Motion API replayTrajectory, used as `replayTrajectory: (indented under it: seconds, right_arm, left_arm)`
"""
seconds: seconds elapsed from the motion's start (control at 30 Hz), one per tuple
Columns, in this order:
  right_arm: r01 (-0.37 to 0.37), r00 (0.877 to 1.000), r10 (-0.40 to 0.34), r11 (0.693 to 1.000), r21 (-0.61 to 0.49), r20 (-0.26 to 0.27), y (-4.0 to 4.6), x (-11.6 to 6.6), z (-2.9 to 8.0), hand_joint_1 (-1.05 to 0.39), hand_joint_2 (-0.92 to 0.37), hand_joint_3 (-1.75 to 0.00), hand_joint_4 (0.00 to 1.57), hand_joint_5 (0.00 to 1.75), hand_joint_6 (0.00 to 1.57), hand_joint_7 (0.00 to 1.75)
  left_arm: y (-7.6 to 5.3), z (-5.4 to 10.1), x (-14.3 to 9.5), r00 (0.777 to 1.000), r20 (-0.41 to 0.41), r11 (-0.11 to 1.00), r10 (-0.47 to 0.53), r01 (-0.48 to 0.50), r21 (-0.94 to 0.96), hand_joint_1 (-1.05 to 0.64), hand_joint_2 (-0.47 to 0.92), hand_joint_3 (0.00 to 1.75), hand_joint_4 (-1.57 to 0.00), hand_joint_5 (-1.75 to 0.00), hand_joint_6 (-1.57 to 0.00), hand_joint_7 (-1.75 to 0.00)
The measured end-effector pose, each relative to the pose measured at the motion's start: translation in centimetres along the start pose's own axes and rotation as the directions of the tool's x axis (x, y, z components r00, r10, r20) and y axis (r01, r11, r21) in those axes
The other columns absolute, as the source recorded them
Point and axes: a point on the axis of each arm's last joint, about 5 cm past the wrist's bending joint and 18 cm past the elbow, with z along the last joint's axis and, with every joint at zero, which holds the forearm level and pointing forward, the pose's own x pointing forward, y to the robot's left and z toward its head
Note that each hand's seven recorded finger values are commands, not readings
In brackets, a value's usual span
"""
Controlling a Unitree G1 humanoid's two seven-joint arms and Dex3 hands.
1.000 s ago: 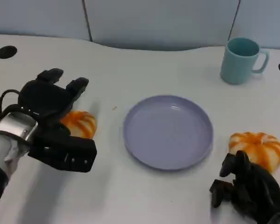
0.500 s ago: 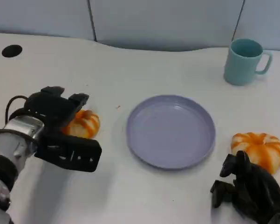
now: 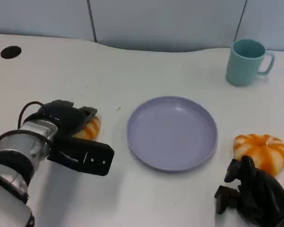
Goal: Grasp the bread from the table and place it into the plate.
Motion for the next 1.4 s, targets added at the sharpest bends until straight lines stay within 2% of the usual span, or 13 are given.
replayTrajectory:
  seconds: [0.13, 0.33, 0.5, 0.57, 0.67, 0.77, 0.8, 0.83, 0.87, 0.9, 1.03, 1.1, 1.4]
  right_arm:
    - [0.005, 1.000, -0.005, 1.000, 0.002, -0.005, -0.01, -0.2, 0.0, -0.45, -0.92, -0.49, 1.29, 1.30, 1.14, 1.31]
    - [0.010, 1.000, -0.010, 1.000, 0.004, -0.007, -0.07, -0.5, -0.1, -0.44, -0.92, -0.52, 1.29, 1.30, 1.13, 1.32]
    - [0.011, 1.000, -0.011, 1.000, 0.005, -0.012, -0.11, -0.8, -0.1, -0.45, -0.92, -0.51, 1.27, 1.31, 1.14, 1.30]
    - [0.012, 1.000, -0.012, 1.000, 0.006, -0.010, -0.16, -0.9, -0.1, -0.46, -0.92, -0.50, 1.27, 1.31, 1.14, 1.30]
    - [0.014, 1.000, -0.014, 1.000, 0.005, -0.005, -0.24, -1.1, -0.2, -0.47, -0.92, -0.50, 1.26, 1.31, 1.14, 1.28]
    - [0.007, 1.000, -0.007, 1.000, 0.009, 0.000, -0.35, -1.3, -0.3, -0.47, -0.92, -0.50, 1.26, 1.31, 1.14, 1.28]
    - [0.005, 1.000, -0.005, 1.000, 0.011, 0.001, -0.38, -1.3, -0.3, -0.46, -0.92, -0.51, 1.26, 1.31, 1.14, 1.28]
    - [0.005, 1.000, -0.005, 1.000, 0.011, 0.001, -0.38, -1.3, -0.3, -0.46, -0.92, -0.51, 1.26, 1.31, 1.15, 1.27]
    - [0.007, 1.000, -0.007, 1.000, 0.011, 0.002, -0.36, -1.4, -0.3, -0.46, -0.92, -0.50, 1.26, 1.32, 1.15, 1.28]
    - [0.009, 1.000, -0.009, 1.000, 0.012, 0.001, -0.34, -1.4, -0.4, -0.46, -0.92, -0.50, 1.26, 1.33, 1.15, 1.28]
    - [0.013, 1.000, -0.013, 1.000, 0.012, -0.005, -0.24, -1.5, -0.3, -0.45, -0.92, -0.52, 1.24, 1.35, 1.13, 1.31]
    - [0.016, 1.000, -0.016, 1.000, 0.013, -0.008, -0.18, -1.5, -0.3, -0.45, -0.92, -0.54, 1.24, 1.36, 1.11, 1.34]
    - [0.022, 1.000, -0.022, 1.000, 0.013, -0.011, -0.10, -1.4, -0.2, -0.45, -0.92, -0.54, 1.24, 1.36, 1.12, 1.32]
  left_arm:
    - [0.2, 0.3, 0.3, 0.997, -0.046, 0.998, -0.059, 0.059, -0.012, -0.68, 0.82, 0.00, -0.02, -0.01, -0.07, -0.02]
    - [0.2, 0.4, 0.4, 0.995, -0.063, 0.997, -0.073, 0.072, -0.014, -0.66, 0.83, 0.00, -0.04, -0.02, -0.07, -0.01]
    - [-0.3, 0.5, 0.3, 0.997, -0.072, 0.995, -0.039, 0.032, -0.097, -0.46, 0.84, 0.01, -0.17, -0.07, -0.14, -0.03]
    - [-0.9, 0.5, 0.2, 0.998, -0.070, 0.992, 0.001, -0.010, -0.128, -0.40, 0.90, 0.02, -0.31, -0.09, -0.28, -0.04]
    - [-1.7, 0.5, 0.0, 0.995, -0.057, 0.984, 0.081, -0.089, -0.156, -0.28, 0.92, 0.08, -0.63, -0.16, -0.62, -0.08]
    - [-2.2, 0.4, -0.1, 0.988, -0.049, 0.971, 0.147, -0.153, -0.185, -0.26, 0.92, 0.09, -0.68, -0.17, -0.67, -0.08]
    - [-2.3, 0.4, -0.2, 0.987, -0.048, 0.970, 0.151, -0.158, -0.187, -0.26, 0.92, 0.11, -0.85, -0.46, -0.91, -0.14]
    - [-2.3, 0.4, -0.2, 0.985, -0.048, 0.967, 0.165, -0.171, -0.186, -0.27, 0.92, 0.12, -0.80, -0.97, -1.04, -0.18]
    - [-2.5, 0.4, -0.2, 0.981, -0.048, 0.964, 0.190, -0.196, -0.179, -0.28, 0.92, 0.18, -0.72, -1.43, -0.86, -0.82]
    - [-2.6, 0.4, -0.3, 0.976, -0.045, 0.961, 0.214, -0.219, -0.169, -0.28, 0.92, 0.19, -0.70, -1.58, -0.75, -1.13]
    - [-2.7, 0.3, -0.3, 0.961, -0.046, 0.949, 0.272, -0.276, -0.155, -0.24, 0.92, 0.30, -0.66, -1.74, -0.55, -1.61]
    - [-2.7, 0.3, -0.3, 0.957, -0.042, 0.945, 0.288, -0.291, -0.148, -0.23, 0.92, 0.37, -0.65, -1.74, -0.48, -1.72]
    - [-2.6, 0.3, -0.3, 0.950, -0.028, 0.940, 0.311, -0.311, -0.142, -0.24, 0.92, 0.41, -0.66, -1.75, -0.46, -1.74]
